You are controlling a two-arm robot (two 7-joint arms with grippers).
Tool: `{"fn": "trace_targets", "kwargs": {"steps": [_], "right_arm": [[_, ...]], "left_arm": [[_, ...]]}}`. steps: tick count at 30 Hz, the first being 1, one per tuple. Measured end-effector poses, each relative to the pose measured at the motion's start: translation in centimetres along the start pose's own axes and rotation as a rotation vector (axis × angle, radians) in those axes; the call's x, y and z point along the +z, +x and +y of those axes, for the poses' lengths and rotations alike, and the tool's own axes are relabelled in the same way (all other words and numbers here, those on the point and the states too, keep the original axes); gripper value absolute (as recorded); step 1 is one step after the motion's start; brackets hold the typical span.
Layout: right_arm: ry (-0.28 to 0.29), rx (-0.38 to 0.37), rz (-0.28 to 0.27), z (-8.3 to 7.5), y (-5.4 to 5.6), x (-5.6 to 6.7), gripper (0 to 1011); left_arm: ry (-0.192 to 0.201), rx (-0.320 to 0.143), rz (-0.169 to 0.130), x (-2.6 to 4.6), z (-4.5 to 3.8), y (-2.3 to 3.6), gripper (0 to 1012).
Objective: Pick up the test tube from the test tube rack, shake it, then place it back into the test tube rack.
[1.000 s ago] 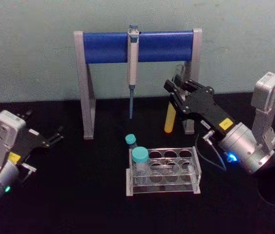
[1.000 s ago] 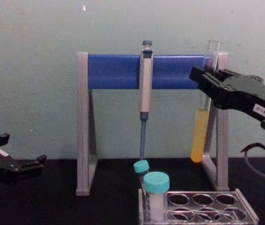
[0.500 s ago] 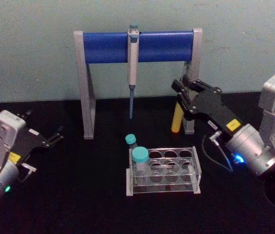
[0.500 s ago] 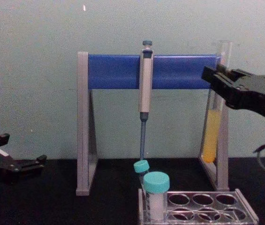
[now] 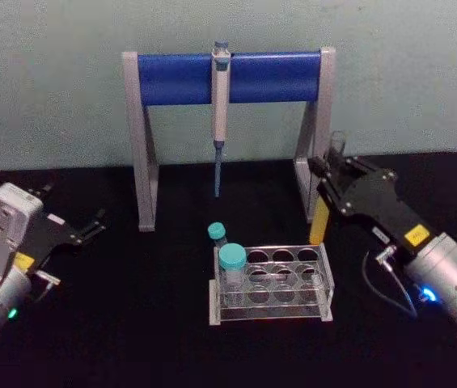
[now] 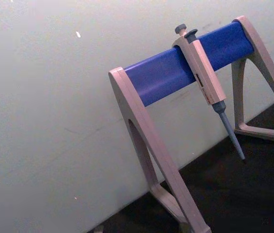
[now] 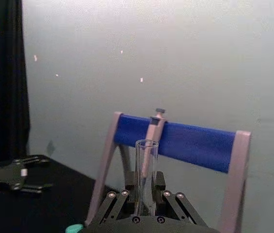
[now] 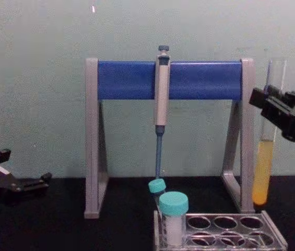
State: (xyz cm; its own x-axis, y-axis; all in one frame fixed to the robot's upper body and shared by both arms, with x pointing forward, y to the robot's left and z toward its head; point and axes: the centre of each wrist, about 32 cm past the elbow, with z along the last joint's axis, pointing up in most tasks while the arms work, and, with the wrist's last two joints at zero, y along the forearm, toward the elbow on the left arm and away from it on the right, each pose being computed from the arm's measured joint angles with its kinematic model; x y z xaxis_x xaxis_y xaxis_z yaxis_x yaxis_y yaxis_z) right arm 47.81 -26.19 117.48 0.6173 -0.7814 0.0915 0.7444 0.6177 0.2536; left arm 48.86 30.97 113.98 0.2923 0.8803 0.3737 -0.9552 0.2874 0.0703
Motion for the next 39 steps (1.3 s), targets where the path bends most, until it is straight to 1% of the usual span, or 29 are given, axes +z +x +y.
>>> {"fn": "trace_targets", "kwargs": {"steps": [1, 2, 3, 6, 7, 11, 14, 16, 17, 19, 20, 21, 25, 31, 39], "right_arm": [[-0.003, 0.011, 0.006, -0.2, -0.2, 0.0, 232], [-0.003, 0.011, 0.006, -0.2, -0.2, 0.0, 232], [-0.007, 0.027, 0.013, -0.2, -0.5, 0.0, 232], [-0.012, 0.073, 0.033, 0.1, -1.1, -0.1, 232], [-0.012, 0.073, 0.033, 0.1, -1.1, -0.1, 232], [-0.012, 0.119, 0.052, 1.2, -1.4, -0.4, 232], [-0.009, 0.136, 0.059, 1.9, -1.5, -0.7, 232], [-0.003, 0.153, 0.062, 2.9, -1.3, -0.9, 232], [-0.003, 0.153, 0.062, 2.9, -1.3, -0.9, 232], [0.003, 0.159, 0.06, 3.7, -1.0, -1.0, 232], [0.003, 0.159, 0.06, 3.7, -1.0, -1.0, 232], [0.005, 0.159, 0.058, 4.2, -0.8, -1.1, 232], [0.012, 0.149, 0.049, 5.1, -0.2, -1.2, 232], [0.01, 0.112, 0.031, 5.4, 0.7, -1.3, 232], [0.014, 0.086, 0.022, 5.2, 1.1, -1.2, 232]], "left_arm": [[0.0, 0.0, 0.0, 0.0, 0.0, 0.0, 1001], [0.0, 0.0, 0.0, 0.0, 0.0, 0.0, 1001], [0.0, 0.0, 0.0, 0.0, 0.0, 0.0, 1001], [0.0, 0.0, 0.0, 0.0, 0.0, 0.0, 1001], [0.0, 0.0, 0.0, 0.0, 0.0, 0.0, 1001], [0.0, 0.0, 0.0, 0.0, 0.0, 0.0, 1001], [0.0, 0.0, 0.0, 0.0, 0.0, 0.0, 1001], [0.0, 0.0, 0.0, 0.0, 0.0, 0.0, 1001], [0.0, 0.0, 0.0, 0.0, 0.0, 0.0, 1001], [0.0, 0.0, 0.0, 0.0, 0.0, 0.0, 1001], [0.0, 0.0, 0.0, 0.0, 0.0, 0.0, 1002], [0.0, 0.0, 0.0, 0.0, 0.0, 0.0, 1001], [0.0, 0.0, 0.0, 0.0, 0.0, 0.0, 1001], [0.0, 0.0, 0.0, 0.0, 0.0, 0.0, 1001], [0.0, 0.0, 0.0, 0.0, 0.0, 0.0, 1001]]}}
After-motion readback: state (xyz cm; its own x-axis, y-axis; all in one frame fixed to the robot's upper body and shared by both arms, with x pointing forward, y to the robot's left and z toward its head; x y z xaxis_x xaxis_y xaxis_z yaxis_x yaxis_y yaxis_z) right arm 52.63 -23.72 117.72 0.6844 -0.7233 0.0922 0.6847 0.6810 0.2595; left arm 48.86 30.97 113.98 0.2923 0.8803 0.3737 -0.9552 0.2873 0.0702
